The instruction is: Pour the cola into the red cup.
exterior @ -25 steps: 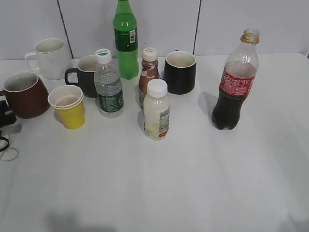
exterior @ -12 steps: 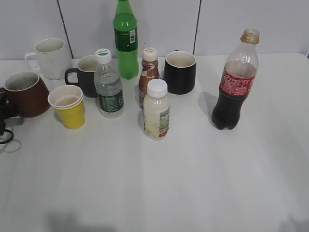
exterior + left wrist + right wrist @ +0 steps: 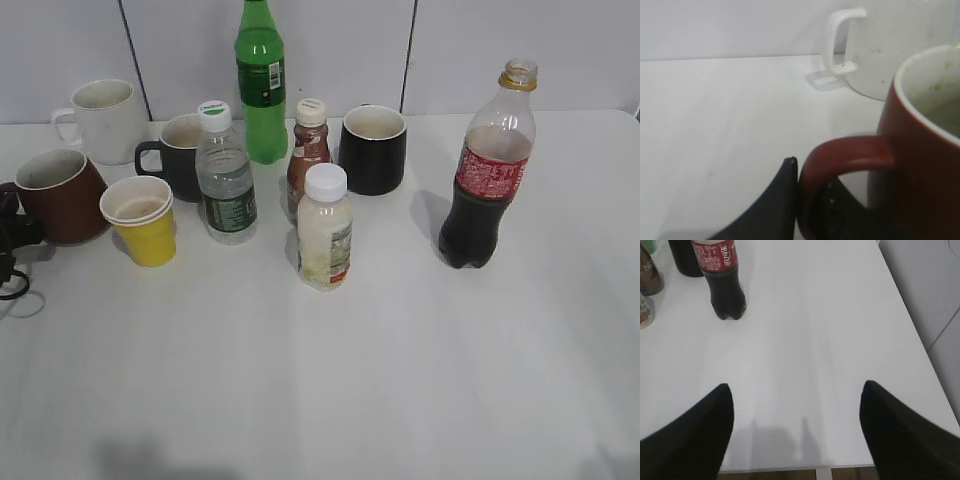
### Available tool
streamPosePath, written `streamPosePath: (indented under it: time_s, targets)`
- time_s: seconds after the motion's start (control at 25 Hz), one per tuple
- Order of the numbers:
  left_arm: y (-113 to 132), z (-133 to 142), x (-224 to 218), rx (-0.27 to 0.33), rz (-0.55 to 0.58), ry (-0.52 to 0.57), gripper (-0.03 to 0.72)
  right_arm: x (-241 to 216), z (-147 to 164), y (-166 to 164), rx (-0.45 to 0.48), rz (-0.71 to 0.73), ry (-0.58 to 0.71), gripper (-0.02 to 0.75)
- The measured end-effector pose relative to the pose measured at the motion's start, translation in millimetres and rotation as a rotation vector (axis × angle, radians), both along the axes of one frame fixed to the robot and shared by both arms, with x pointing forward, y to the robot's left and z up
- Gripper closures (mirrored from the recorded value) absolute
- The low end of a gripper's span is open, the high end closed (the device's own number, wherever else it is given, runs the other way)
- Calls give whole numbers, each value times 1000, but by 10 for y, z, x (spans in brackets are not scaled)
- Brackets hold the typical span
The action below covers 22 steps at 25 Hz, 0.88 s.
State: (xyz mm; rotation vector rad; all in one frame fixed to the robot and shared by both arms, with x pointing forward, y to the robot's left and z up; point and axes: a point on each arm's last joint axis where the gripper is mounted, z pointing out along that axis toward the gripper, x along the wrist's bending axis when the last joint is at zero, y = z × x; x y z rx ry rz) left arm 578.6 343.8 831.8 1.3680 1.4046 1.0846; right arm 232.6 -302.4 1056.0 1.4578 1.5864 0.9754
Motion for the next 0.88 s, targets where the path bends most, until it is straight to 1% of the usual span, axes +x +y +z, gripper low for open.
streamPosePath:
  time_s: [0.16,0.24,0.32,0.4,0.52,0.64,0.68,0.72,0.8,0.88]
  targets:
    - [1,80,-51,13,-18,20,631,-2,1,24,25,18,1,149]
    - [-16,201,-109,24,-33,18,631,-6,25,33,36,24,-14,149]
    - [-27,374,-179,32,-35,-10,631,35,114,51,56,35,-63,149]
    - [-42,570,-256,41,-36,-52,631,198,267,76,59,52,-168,149]
    - [-68,925,-367,51,-40,-149,631,622,486,121,60,68,-299,149]
    - [-101,1264,-487,31,-48,-246,632,1200,553,164,89,53,-348,149]
    - [-116,1372,-531,23,-55,-263,632,1414,519,178,93,43,-346,149]
    - [-129,1448,-561,24,-64,-256,632,1586,472,198,98,38,-340,149]
    - [-168,1605,-643,38,-85,-226,632,1968,263,289,87,51,-286,149]
    - [-204,1706,-720,41,-91,-191,632,2164,73,443,63,109,-260,149]
